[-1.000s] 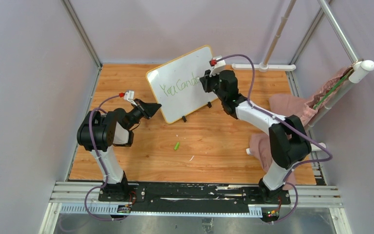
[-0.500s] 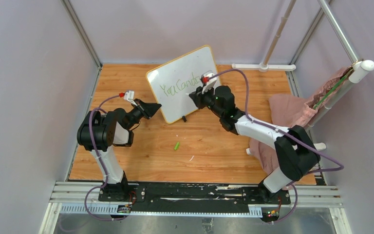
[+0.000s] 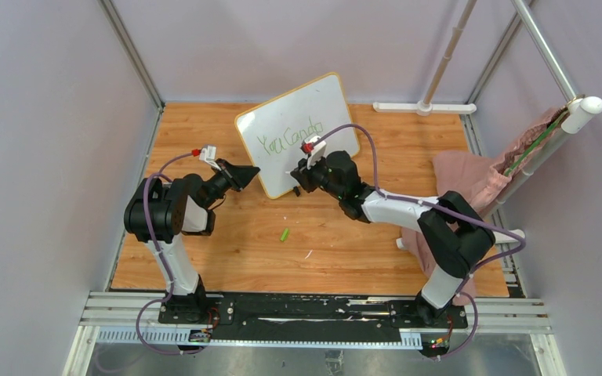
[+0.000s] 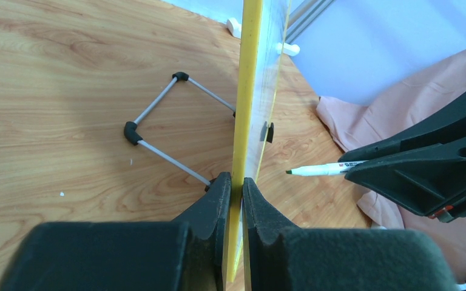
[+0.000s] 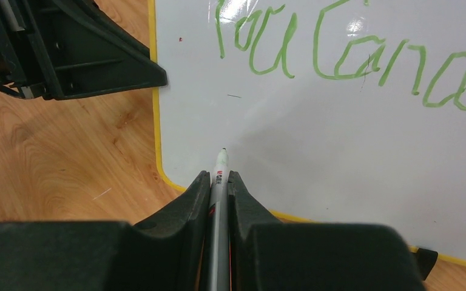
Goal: Write a sentence on the whiteboard
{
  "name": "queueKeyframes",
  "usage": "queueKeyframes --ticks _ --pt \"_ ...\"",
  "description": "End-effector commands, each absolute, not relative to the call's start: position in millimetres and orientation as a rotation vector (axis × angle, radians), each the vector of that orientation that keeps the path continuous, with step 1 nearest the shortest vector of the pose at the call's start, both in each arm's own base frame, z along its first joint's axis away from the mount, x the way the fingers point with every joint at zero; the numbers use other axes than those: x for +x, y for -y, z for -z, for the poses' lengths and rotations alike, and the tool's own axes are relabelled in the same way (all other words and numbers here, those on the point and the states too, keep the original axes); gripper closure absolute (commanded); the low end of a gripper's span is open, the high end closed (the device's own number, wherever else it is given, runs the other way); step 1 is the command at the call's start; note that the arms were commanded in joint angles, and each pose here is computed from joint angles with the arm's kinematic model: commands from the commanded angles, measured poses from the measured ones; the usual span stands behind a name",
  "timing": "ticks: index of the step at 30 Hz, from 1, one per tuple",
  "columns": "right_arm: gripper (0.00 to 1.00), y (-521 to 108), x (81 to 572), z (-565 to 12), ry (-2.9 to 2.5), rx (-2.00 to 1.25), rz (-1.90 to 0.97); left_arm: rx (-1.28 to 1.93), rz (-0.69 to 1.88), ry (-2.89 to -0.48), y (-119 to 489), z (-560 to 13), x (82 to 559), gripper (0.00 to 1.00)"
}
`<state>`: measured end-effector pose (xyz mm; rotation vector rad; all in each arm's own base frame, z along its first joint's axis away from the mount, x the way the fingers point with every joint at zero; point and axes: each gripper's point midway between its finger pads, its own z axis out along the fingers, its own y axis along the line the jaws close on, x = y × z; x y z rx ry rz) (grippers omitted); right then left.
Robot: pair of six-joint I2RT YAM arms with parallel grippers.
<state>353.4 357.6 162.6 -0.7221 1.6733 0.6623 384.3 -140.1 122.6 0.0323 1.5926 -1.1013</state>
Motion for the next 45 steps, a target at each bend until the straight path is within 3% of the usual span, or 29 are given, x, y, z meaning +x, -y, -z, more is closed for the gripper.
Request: queueKeyframes --ticks 1,23,45 --pt "1.00 -369.7 354.1 -169.1 -1.630 -0.771 -0.659 0.041 1.087 -1.586 140.9 -118.6 387.8 1.00" --pt "1.00 -368.9 369.4 -137.9 -1.728 -0.820 -0.553 0.039 1.090 -1.588 141.0 -118.3 387.4 1.00" --pt "1.00 -369.9 391.0 -154.2 -1.713 -0.787 -0.502 0.043 1.090 -1.587 141.3 -118.4 387.3 1.00"
